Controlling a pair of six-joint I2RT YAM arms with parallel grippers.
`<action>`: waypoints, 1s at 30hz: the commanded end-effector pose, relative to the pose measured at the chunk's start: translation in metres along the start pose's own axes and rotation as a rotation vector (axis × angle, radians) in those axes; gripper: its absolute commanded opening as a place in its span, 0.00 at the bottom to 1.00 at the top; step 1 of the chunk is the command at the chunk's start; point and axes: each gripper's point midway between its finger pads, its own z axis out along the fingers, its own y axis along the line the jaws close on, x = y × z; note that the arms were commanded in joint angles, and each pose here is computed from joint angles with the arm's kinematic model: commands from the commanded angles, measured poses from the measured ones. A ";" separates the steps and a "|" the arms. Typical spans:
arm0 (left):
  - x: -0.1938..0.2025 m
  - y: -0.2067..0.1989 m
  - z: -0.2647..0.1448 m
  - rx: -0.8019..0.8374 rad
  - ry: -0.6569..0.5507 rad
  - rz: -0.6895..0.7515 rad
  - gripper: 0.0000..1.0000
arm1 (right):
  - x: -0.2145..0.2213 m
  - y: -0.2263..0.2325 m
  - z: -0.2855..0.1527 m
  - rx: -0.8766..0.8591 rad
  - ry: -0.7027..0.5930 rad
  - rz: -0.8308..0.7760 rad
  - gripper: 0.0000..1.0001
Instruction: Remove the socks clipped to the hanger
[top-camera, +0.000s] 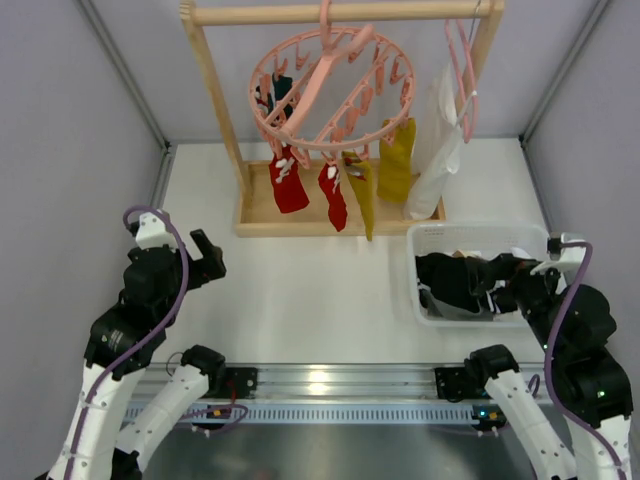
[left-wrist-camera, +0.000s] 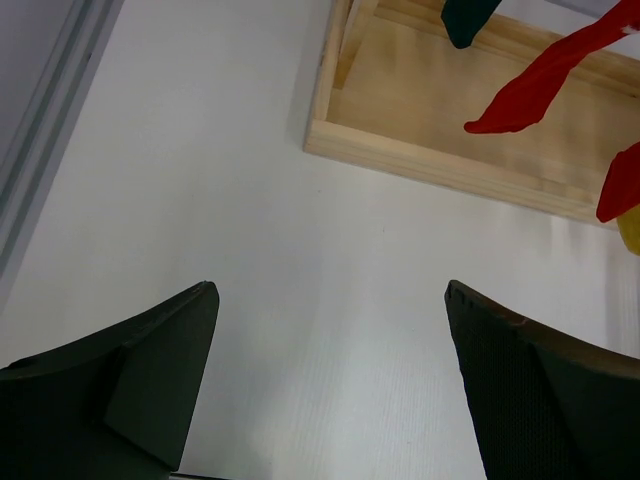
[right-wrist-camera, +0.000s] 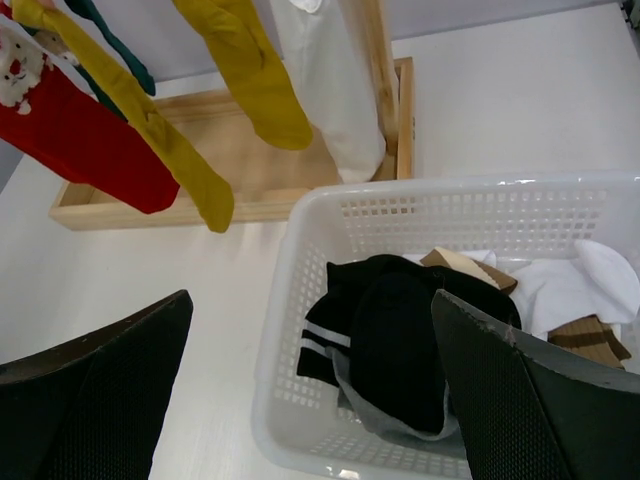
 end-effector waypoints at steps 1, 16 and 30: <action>-0.017 -0.007 -0.002 0.031 -0.067 -0.043 0.99 | -0.018 0.012 0.004 -0.055 -0.067 -0.001 0.99; -0.007 -0.047 -0.006 0.249 -0.027 -0.086 0.98 | -0.007 0.112 0.046 -0.649 -0.117 0.123 0.99; -0.027 -0.101 -0.044 0.568 0.002 -0.063 0.99 | 0.043 0.131 0.183 -0.528 -0.005 -0.111 0.85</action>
